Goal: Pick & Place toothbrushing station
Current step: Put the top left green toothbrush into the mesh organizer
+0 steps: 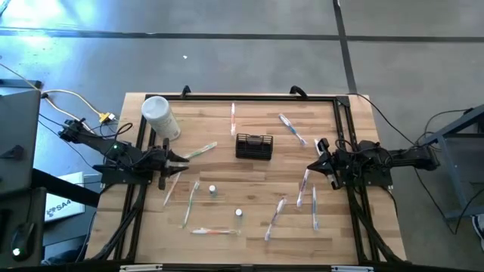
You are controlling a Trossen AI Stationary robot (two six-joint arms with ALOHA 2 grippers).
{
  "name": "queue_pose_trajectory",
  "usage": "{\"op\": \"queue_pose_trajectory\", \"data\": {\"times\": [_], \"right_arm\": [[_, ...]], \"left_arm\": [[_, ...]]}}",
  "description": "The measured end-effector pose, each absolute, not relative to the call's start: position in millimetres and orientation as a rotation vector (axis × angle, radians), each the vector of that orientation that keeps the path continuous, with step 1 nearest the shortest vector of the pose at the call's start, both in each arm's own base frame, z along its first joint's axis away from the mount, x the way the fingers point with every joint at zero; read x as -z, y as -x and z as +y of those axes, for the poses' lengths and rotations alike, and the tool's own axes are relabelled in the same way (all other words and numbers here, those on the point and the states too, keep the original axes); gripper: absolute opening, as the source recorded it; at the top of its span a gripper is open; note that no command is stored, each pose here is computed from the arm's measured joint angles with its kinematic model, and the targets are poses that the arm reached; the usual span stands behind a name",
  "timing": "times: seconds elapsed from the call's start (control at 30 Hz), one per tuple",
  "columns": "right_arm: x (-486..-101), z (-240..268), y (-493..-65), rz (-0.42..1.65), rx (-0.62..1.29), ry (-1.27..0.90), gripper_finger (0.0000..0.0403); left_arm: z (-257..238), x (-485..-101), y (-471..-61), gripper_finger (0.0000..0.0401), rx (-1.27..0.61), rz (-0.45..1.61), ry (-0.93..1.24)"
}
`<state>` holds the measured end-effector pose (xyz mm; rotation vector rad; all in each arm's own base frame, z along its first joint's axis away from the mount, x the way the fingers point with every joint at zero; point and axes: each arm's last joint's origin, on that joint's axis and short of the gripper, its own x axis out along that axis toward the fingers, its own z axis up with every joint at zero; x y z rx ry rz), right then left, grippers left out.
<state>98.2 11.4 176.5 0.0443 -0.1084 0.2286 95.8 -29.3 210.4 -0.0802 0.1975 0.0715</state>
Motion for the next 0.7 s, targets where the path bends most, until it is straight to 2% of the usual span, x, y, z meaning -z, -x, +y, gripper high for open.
{"op": "queue_pose_trajectory", "data": {"times": [0.13,0.23,0.43,0.6,0.7], "right_arm": [[-176,11,-98,-0.105,-0.205,-0.047,0.0004],[-175,10,-99,-0.092,-0.188,-0.052,0.0004],[-173,10,-99,-0.069,-0.178,-0.078,0.0004],[-173,10,-99,-0.067,-0.179,-0.084,0.0004],[-172,10,-99,-0.061,-0.179,-0.085,0.0004]], "left_arm": [[-32,-215,-109,0.0144,-0.184,0.283,-0.087],[-35,-221,-119,0.0145,-0.265,0.374,-0.097],[-37,-235,-135,0.0145,-0.443,0.594,0.016],[-23,-240,-158,0.0145,-0.574,0.725,0.278],[-9,-233,-172,0.0145,-0.616,0.801,0.362]]}}
